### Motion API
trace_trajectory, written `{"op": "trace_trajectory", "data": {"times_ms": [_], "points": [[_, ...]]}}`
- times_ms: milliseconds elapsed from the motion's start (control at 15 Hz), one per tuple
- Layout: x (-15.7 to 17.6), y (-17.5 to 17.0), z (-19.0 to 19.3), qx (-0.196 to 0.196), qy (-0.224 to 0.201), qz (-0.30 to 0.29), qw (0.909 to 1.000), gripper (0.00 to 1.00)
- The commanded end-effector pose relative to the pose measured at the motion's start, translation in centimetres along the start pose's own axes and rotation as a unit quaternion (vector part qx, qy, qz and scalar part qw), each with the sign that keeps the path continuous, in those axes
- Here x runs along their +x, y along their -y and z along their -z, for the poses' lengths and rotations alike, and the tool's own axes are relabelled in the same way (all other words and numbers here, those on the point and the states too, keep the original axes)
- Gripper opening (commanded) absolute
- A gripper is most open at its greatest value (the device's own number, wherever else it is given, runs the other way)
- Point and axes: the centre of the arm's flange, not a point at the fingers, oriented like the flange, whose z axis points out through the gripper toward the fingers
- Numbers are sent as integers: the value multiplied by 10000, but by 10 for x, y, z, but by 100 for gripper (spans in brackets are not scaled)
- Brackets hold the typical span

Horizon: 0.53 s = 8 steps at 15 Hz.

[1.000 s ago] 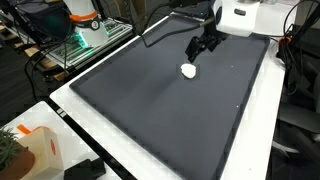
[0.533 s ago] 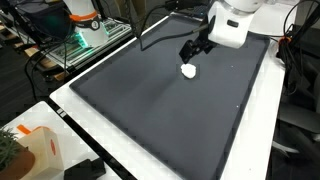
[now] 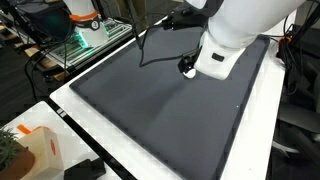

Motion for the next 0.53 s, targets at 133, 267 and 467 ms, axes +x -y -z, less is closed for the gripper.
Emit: {"op": "trace_trajectory", "data": {"times_ms": [133, 267, 467], "points": [[10, -3, -3, 31, -16, -251, 9997, 100], [15, -3, -6, 35, -9, -362, 9993, 100], [25, -6, -9, 152, 168, -612, 9979, 100]]}}
